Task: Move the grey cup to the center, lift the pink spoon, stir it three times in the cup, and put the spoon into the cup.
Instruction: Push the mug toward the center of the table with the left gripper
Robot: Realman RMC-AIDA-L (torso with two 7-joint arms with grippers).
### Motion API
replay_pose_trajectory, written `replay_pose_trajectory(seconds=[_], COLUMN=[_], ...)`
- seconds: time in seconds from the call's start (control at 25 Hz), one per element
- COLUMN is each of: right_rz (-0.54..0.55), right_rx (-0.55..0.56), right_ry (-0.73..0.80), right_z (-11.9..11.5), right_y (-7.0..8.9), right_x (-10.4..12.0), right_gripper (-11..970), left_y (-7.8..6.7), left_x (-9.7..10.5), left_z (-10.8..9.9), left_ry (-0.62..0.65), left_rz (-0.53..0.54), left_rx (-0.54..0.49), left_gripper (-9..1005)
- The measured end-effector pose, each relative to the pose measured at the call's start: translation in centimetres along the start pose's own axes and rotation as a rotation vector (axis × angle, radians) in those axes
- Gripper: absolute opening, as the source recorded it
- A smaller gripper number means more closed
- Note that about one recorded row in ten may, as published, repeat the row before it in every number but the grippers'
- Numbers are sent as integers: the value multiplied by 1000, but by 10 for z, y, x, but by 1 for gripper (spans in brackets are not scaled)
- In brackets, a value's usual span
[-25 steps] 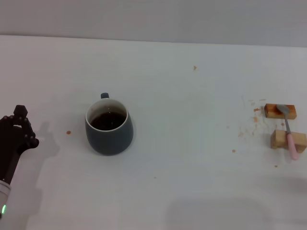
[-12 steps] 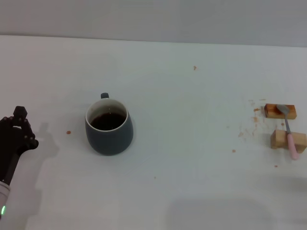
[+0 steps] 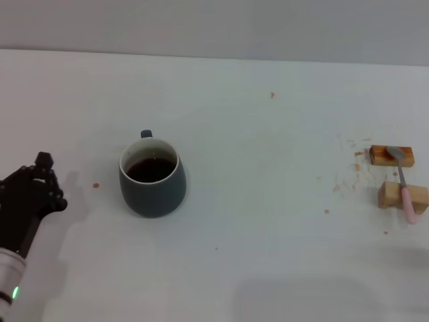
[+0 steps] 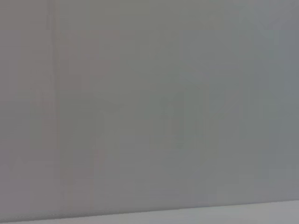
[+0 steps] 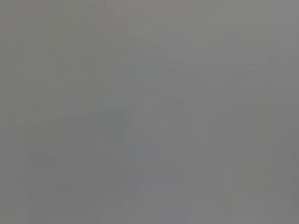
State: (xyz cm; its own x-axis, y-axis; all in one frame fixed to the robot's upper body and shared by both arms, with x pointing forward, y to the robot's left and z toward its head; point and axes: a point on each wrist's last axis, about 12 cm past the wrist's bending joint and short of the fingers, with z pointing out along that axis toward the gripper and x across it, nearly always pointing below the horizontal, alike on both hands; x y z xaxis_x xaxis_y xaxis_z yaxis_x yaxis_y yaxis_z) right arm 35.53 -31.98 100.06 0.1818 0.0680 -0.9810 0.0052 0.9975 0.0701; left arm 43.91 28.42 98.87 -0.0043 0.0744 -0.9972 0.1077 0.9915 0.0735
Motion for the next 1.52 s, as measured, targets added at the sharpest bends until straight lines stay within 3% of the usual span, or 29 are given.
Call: replay_pose_trajectory(seconds=[0.08, 0.2, 0.32, 0.68, 1.52], right_rz=[1, 2, 3, 9, 10], right_rx=[-1, -1, -2, 3, 2], right_ry=[-1, -1, -1, 3, 4], right_z=[0, 0, 1, -3, -2], right_y=[0, 0, 1, 0, 0], right_x=[0, 0, 0, 0, 0], right_gripper=[751, 751, 751, 752, 752], left_y=[-8, -8, -22, -33, -65], left_x=[-1, -1, -3, -1, -2], left_z=[8, 8, 23, 32, 37], left_ry=[4, 4, 18, 60, 88], left_rz=[5, 5, 22, 36, 32], left_rx=[48, 48, 139, 202, 355], left_gripper=[-2, -2, -2, -2, -2])
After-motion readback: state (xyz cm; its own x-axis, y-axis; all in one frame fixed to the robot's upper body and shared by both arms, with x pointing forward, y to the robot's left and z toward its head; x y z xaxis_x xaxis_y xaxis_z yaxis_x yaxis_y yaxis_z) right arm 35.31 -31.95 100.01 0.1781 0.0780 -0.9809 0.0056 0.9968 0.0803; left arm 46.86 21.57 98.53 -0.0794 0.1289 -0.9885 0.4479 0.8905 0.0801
